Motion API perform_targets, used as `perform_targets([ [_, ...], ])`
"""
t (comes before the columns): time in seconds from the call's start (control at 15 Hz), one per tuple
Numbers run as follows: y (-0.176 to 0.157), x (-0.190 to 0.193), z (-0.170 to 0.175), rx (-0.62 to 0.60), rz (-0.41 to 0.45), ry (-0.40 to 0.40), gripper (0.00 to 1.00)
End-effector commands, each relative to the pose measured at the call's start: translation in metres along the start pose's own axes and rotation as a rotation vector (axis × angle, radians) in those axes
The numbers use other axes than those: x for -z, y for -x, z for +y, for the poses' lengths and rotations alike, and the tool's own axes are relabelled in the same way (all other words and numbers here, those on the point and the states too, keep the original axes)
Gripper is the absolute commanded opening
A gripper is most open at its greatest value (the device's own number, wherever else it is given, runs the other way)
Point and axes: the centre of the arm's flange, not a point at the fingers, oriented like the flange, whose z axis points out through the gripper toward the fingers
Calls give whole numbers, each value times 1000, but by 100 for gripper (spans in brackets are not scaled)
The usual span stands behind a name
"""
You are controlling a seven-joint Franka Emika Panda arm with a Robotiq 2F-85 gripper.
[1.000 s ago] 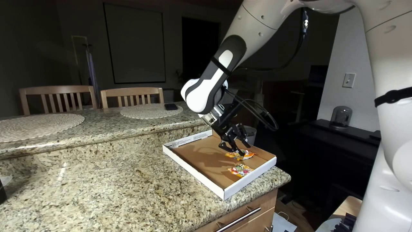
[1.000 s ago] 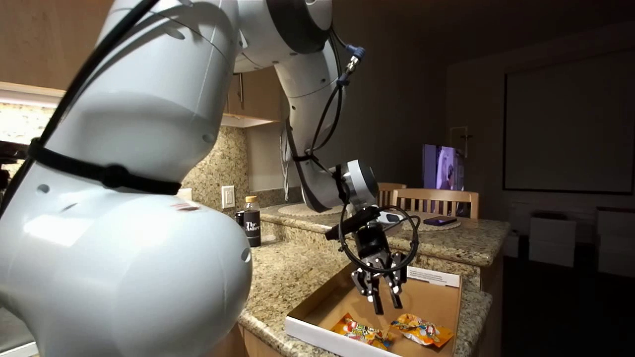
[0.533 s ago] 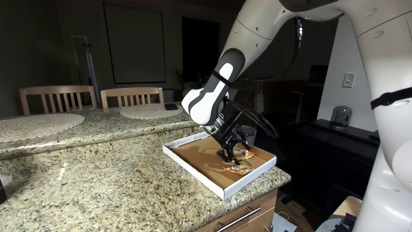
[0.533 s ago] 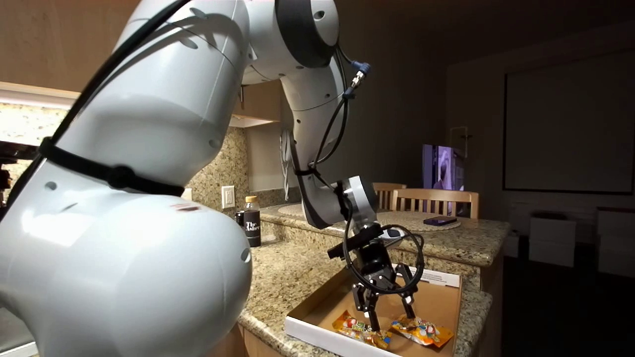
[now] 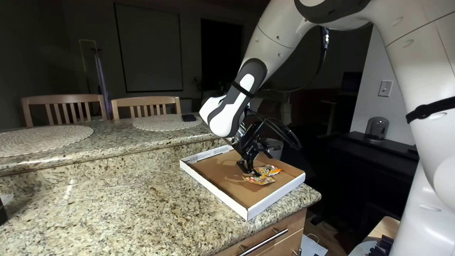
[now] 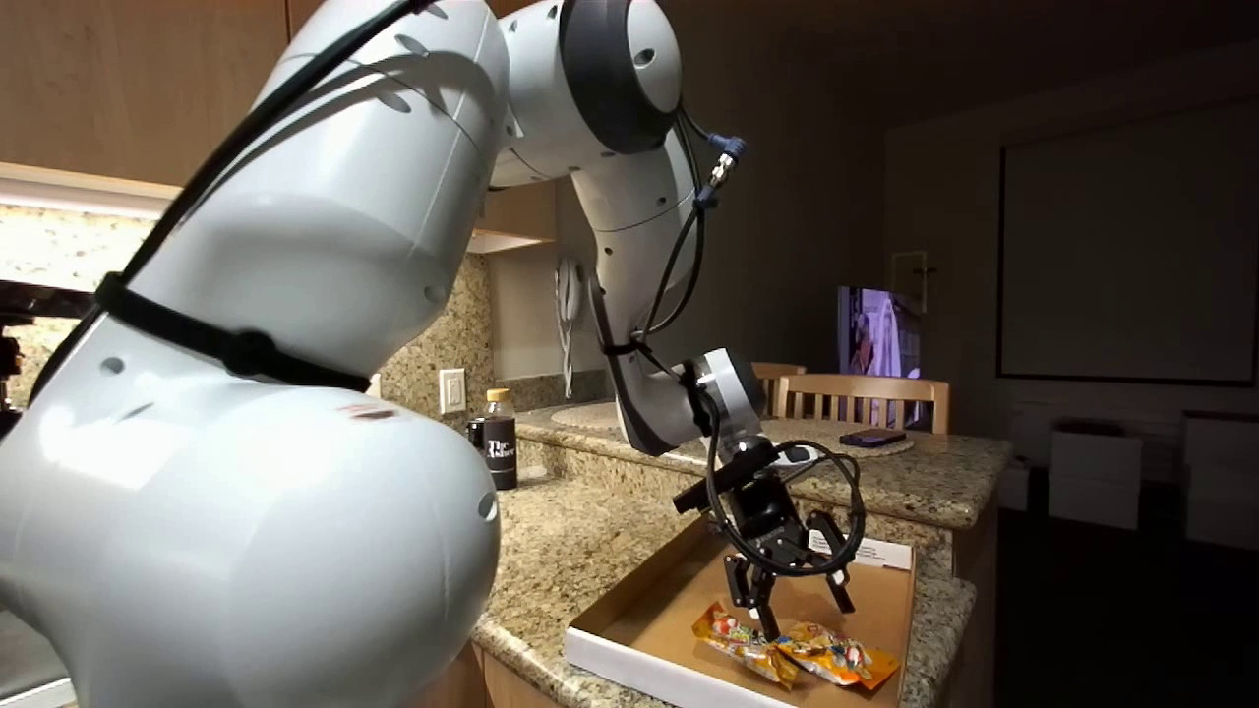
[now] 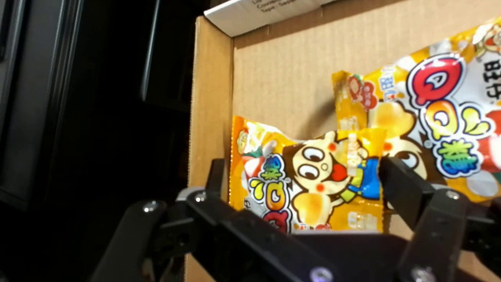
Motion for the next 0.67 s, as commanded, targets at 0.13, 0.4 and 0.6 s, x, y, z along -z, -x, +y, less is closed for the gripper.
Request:
perform_targets([
  [0.13, -16, -25, 12, -53, -51, 70, 100],
  [0.4, -21, -33, 17, -58, -109, 91, 100],
  [0.6, -25, -37, 17, -56, -150, 107, 75],
])
